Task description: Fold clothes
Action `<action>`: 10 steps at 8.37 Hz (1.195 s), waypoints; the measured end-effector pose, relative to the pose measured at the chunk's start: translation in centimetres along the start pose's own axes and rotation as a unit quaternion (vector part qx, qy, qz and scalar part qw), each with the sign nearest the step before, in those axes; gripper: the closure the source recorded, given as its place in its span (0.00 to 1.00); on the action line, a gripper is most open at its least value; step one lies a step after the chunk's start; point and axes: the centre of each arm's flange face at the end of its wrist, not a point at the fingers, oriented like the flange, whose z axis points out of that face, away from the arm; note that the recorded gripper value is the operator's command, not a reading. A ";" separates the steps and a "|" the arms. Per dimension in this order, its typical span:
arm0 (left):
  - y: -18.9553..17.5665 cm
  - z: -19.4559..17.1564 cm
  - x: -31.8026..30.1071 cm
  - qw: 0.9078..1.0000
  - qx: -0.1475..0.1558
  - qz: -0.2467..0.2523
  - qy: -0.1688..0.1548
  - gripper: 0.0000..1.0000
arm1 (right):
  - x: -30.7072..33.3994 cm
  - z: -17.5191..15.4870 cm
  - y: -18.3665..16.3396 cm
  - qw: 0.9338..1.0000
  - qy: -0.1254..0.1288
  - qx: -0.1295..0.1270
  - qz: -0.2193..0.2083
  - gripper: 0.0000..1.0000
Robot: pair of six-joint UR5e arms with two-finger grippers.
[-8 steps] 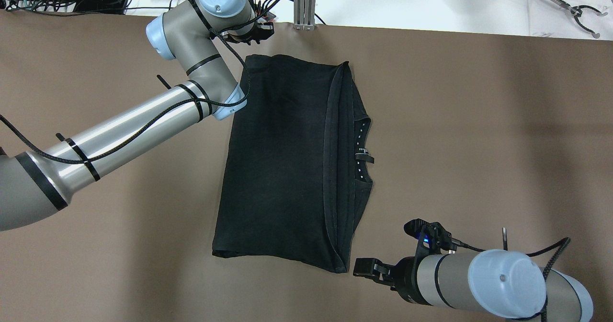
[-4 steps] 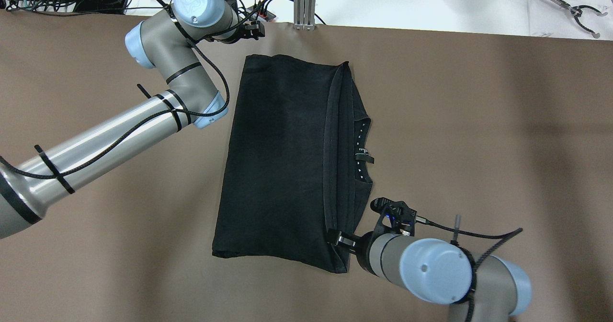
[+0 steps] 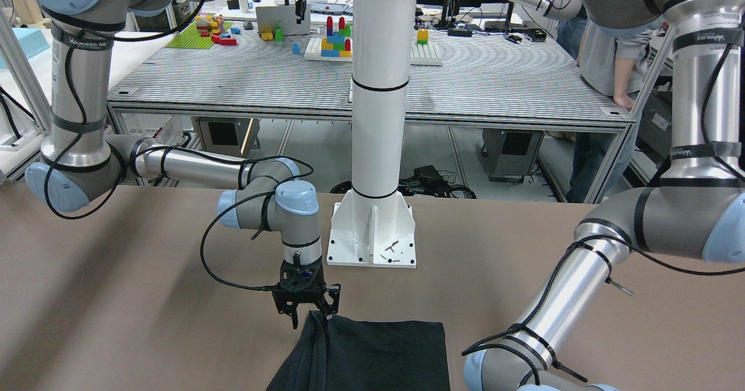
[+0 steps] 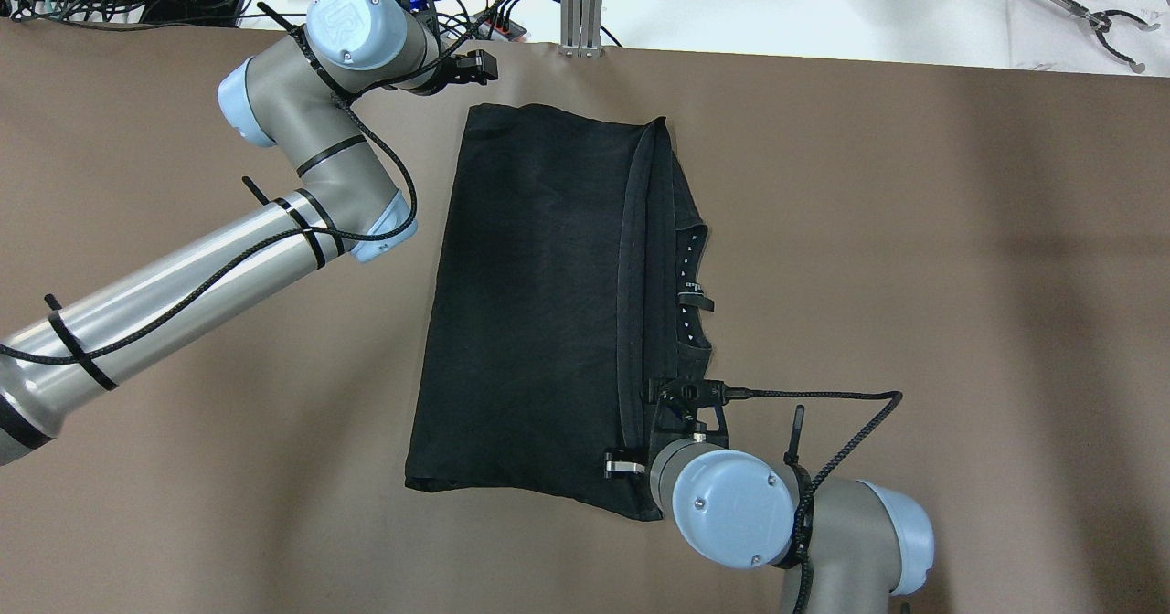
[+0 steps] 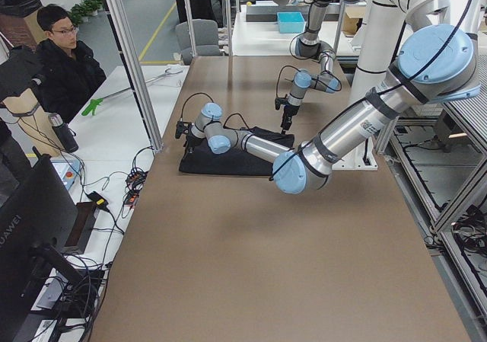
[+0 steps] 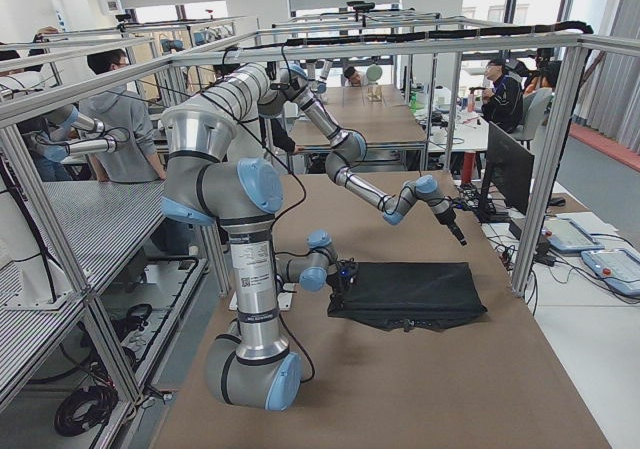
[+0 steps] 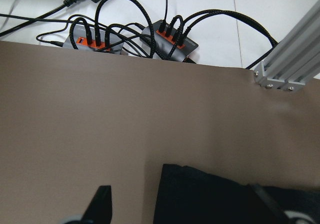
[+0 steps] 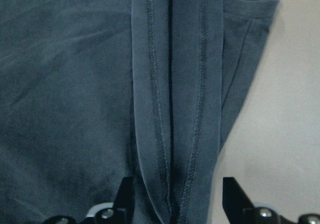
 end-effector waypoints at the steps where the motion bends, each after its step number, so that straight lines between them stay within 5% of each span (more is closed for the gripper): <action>1: 0.3 0.0 0.2 1.000 -0.001 -0.001 0.001 0.05 | -0.9 0.7 0.2 1.000 0.005 -0.002 -0.024 0.43; 5: 0.7 0.2 0.0 1.000 -0.002 -0.001 0.000 0.05 | -3.4 1.6 0.1 0.996 0.038 -0.010 -0.083 0.72; 8: 1.5 0.7 -0.5 1.000 -0.005 -0.004 -0.004 0.06 | -3.4 1.7 0.1 0.993 0.044 -0.012 -0.111 0.69; 10: 1.9 1.0 -0.7 1.000 -0.001 -0.006 -0.008 0.06 | -3.3 1.7 0.1 0.992 0.045 -0.013 -0.115 1.00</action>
